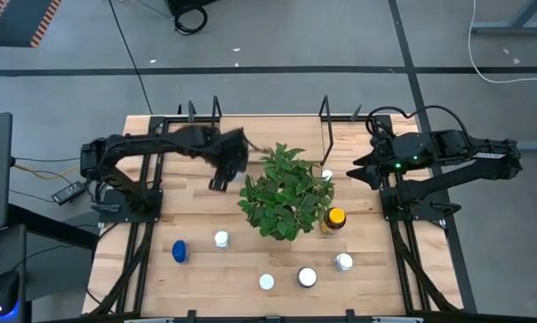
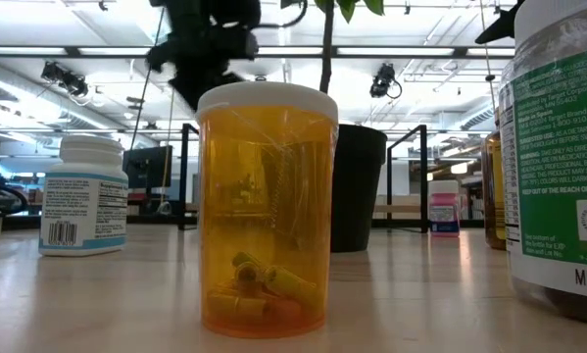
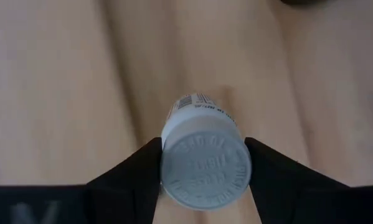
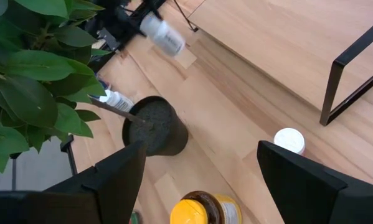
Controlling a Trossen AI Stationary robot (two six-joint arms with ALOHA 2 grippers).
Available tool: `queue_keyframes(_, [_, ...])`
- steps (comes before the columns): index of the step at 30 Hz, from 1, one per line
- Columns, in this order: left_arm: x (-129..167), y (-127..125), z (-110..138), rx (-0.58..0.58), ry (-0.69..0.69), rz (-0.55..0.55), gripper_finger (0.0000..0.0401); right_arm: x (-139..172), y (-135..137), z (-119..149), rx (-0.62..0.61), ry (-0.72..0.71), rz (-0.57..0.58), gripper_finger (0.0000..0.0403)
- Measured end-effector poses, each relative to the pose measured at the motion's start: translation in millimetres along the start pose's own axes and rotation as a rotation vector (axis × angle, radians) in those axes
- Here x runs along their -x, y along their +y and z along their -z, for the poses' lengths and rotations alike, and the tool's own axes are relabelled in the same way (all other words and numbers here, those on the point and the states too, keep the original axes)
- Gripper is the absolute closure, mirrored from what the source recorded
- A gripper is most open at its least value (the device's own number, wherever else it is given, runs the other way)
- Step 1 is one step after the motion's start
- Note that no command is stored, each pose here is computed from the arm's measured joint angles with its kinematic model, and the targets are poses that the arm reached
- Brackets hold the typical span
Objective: Pick and place medicine bottles onto shelf by color
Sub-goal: Put the white pill bottle on the shelf
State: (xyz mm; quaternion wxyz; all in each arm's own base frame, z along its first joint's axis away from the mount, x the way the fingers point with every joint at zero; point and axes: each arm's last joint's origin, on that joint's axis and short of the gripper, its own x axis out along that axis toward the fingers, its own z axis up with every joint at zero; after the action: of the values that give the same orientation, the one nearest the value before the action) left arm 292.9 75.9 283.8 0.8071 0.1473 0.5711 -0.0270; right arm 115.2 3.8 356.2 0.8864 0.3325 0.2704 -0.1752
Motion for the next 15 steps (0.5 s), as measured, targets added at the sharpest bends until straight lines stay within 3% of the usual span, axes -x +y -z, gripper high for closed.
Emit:
queue_keyframes(6, [30, 53, 3, 0.141, -0.054, -0.106, 0.0200, 0, 0, 0, 0.000, 0.000, 0.000, 0.0087])
queue_keyframes(15, [37, 127, -9, 0.207, 0.083, -0.115, 0.0200, 0, 0, 0, -0.037, -0.009, 0.007, 0.0087])
